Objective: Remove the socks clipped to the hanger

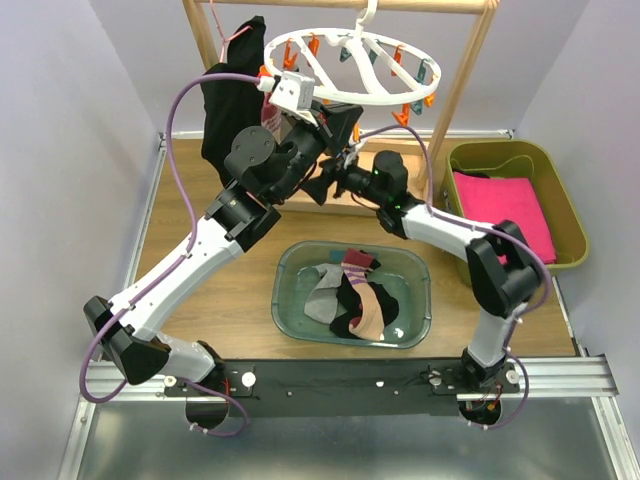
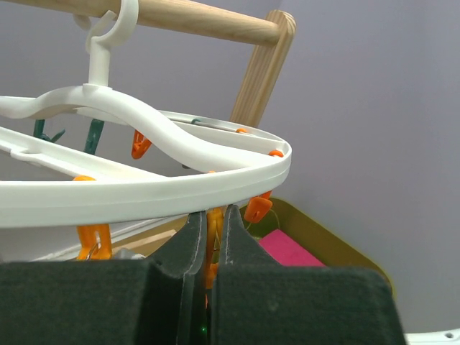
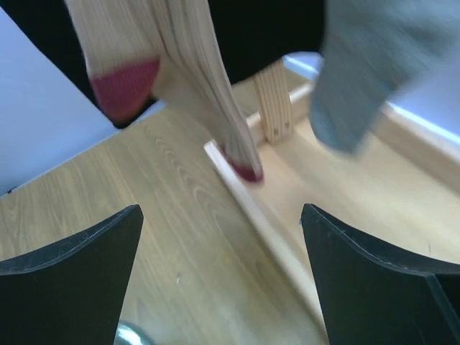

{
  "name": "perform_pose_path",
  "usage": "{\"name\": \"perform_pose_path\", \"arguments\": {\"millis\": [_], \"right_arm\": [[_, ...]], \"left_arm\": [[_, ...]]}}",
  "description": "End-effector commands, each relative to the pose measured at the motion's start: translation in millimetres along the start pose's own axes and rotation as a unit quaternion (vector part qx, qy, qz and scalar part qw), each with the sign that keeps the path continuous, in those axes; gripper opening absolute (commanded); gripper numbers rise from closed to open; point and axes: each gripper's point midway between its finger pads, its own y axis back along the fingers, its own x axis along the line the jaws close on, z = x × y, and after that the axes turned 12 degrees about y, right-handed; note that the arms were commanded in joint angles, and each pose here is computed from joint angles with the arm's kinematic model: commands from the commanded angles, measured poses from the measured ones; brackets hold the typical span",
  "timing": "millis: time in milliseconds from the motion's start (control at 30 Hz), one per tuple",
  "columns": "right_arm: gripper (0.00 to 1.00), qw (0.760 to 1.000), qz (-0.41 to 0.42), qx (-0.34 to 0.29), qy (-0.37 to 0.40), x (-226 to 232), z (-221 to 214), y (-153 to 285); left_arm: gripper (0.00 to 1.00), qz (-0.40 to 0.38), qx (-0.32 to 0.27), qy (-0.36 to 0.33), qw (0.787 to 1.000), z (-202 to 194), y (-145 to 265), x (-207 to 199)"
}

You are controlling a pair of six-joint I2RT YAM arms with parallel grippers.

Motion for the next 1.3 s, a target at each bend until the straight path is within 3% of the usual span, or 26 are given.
{"name": "perform_pose_path", "arguments": {"millis": [0, 167, 367, 467, 500, 567, 600, 700, 800, 867, 933, 967, 1033, 1133, 1267], "right_arm": [[0.99, 0.995, 0.065, -0.072, 0.041, 6, 40, -34], [0.99, 0.994, 0.082, -0.069, 0.039, 1, 31, -58], [1.0, 0.991, 0.085, -0.1, 0.035, -2, 51, -82], [0.94, 0.991, 0.087, -0.105, 0.016, -6, 46, -96], [0.82, 0.988, 0.093, -0.122, 0.019, -6, 65, -100], [0.6, 0.985, 0.124, -0.118, 0.0, 7, 59, -109], [0.31, 0.983, 0.132, -0.129, 0.002, 10, 72, -111], [0.01, 0.978, 0.156, -0.137, -0.013, 31, 78, -113], [0.01, 0.975, 0.174, -0.137, -0.032, 55, 89, -107], [0.01, 0.971, 0.192, -0.129, -0.064, 72, 82, -97], [0.01, 0.965, 0.21, -0.138, -0.08, 84, 96, -82], [0.01, 0.965, 0.207, -0.118, -0.111, 85, 84, -78], [0.01, 0.963, 0.213, -0.102, -0.132, 92, 86, -70], [0.01, 0.954, 0.246, -0.074, -0.152, 106, 77, -57], [0.01, 0.95, 0.27, -0.042, -0.149, 116, 68, -42]], "left_arm": [[0.0, -0.04, 0.003, 0.012, 0.999, 7, 10, -28], [0.0, -0.042, 0.006, 0.011, 0.999, 4, 9, -29], [0.0, -0.043, 0.008, 0.013, 0.999, 2, 8, -29], [0.0, -0.047, 0.009, 0.015, 0.999, 2, 8, -32], [0.0, -0.047, 0.01, 0.013, 0.999, 1, 9, -32], [0.0, -0.043, 0.01, 0.012, 0.999, 0, 9, -30], [0.0, -0.043, 0.009, 0.012, 0.999, 1, 9, -30], [0.0, -0.039, 0.013, 0.008, 0.999, -2, 9, -28], [0.01, -0.039, 0.021, -0.004, 0.999, -5, 12, -26], [0.15, -0.038, 0.022, -0.021, 0.999, -4, 16, -25], [0.37, -0.038, 0.028, -0.032, 0.998, -7, 21, -22], [0.64, -0.066, 0.032, -0.04, 0.997, -6, 26, -32], [0.84, -0.104, 0.049, -0.046, 0.992, -12, 33, -44], [0.86, -0.141, 0.069, -0.034, 0.987, -14, 46, -58], [0.86, -0.165, 0.06, -0.05, 0.983, 10, 78, -72]]}}
